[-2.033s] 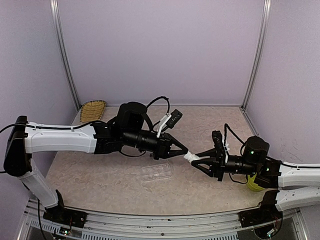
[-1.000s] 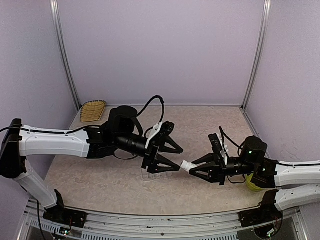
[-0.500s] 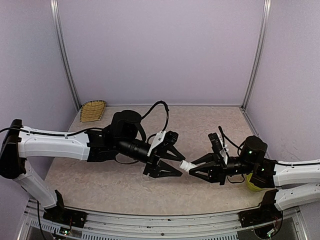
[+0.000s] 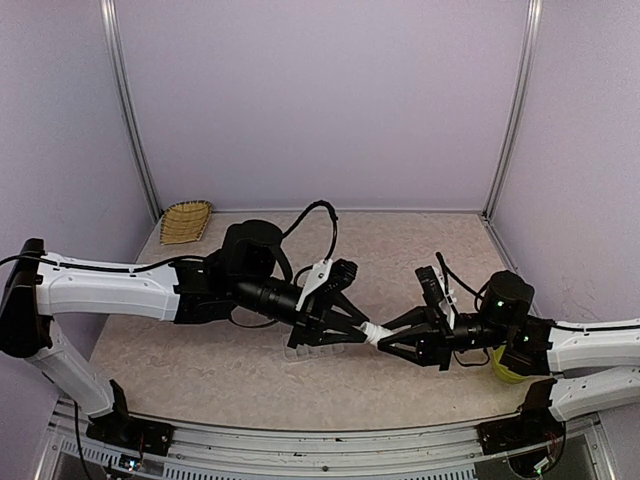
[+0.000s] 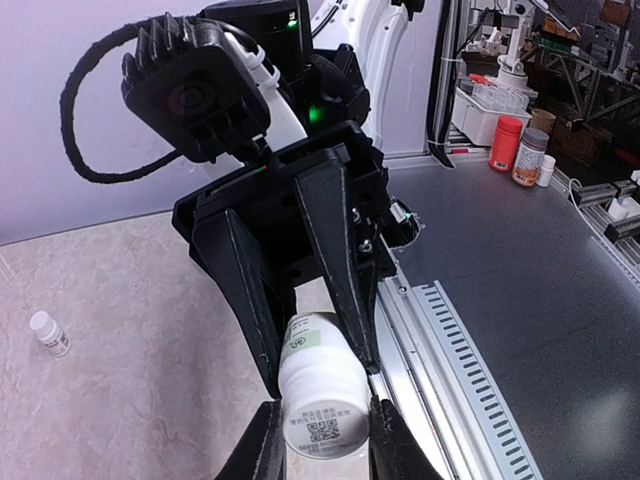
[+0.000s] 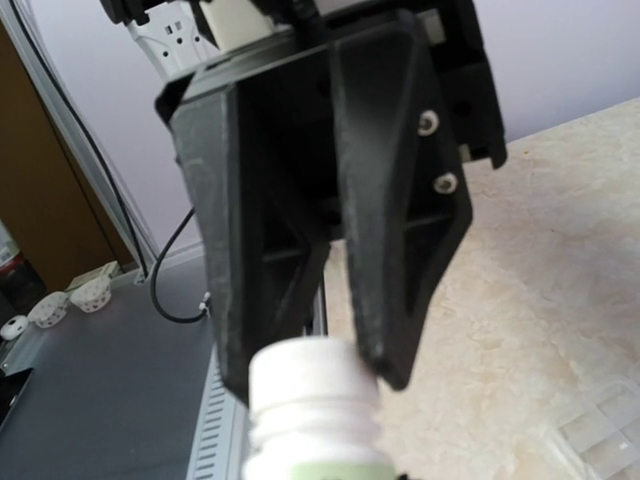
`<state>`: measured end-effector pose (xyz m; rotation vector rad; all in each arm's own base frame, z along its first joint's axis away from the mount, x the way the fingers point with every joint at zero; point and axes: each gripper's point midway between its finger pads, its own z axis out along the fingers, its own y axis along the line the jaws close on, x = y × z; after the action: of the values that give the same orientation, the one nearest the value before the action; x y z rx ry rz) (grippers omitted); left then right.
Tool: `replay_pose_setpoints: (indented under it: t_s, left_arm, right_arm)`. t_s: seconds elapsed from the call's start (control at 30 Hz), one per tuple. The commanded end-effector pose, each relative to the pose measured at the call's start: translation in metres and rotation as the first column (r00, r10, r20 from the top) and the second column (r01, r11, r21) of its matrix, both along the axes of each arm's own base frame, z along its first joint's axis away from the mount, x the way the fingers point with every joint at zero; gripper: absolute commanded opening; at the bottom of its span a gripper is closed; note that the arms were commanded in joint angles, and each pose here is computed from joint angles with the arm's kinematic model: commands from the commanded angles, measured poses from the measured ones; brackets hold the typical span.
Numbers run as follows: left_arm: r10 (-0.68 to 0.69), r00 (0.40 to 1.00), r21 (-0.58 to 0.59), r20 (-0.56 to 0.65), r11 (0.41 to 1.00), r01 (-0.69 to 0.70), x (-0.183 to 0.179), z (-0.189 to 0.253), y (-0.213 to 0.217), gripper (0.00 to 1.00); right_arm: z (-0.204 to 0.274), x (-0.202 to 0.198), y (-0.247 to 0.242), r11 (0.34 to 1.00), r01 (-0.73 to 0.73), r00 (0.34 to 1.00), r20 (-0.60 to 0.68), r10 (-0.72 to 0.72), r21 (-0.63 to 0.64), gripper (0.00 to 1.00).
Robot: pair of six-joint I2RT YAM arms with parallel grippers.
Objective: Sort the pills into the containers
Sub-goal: Unscrew the lid of the pill bottle from the pill bottle.
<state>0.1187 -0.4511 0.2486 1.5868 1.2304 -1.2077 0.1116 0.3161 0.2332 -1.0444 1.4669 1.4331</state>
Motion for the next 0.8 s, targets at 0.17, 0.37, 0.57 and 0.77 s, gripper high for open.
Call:
replay_pose_setpoints:
  t_s: [0.17, 0.37, 0.57, 0.77]
  left_arm:
    - [0.112, 0.993, -0.035, -0.042, 0.993, -0.113, 0.015, 0.023, -0.007, 0.18]
    - [0.195, 0.965, 0.016, -0.172, 0.981, -0.196, 0.028, 0.02, -0.014, 0.19]
    - [0.228, 0.91, 0.07, -0.347, 0.974, -0.218, 0.034, 0.018, -0.02, 0.2]
    - [0.269, 0.822, 0.114, -0.502, 0.963, -0.245, 0.044, 0.02, -0.02, 0.2]
  right_arm:
    - [0.016, 0.01, -0.003, 0.998, 0.064, 0.996, 0.057, -0.065, 0.024, 0.16]
    - [0.013, 0.017, -0.009, 0.992, 0.125, 0.987, 0.102, -0.125, 0.001, 0.16]
    - [0.006, 0.018, -0.013, 0.989, 0.146, 0.979, 0.145, -0.144, -0.01, 0.16]
    - [0.0, 0.024, -0.016, 0.981, 0.191, 0.964, 0.192, -0.185, -0.013, 0.15]
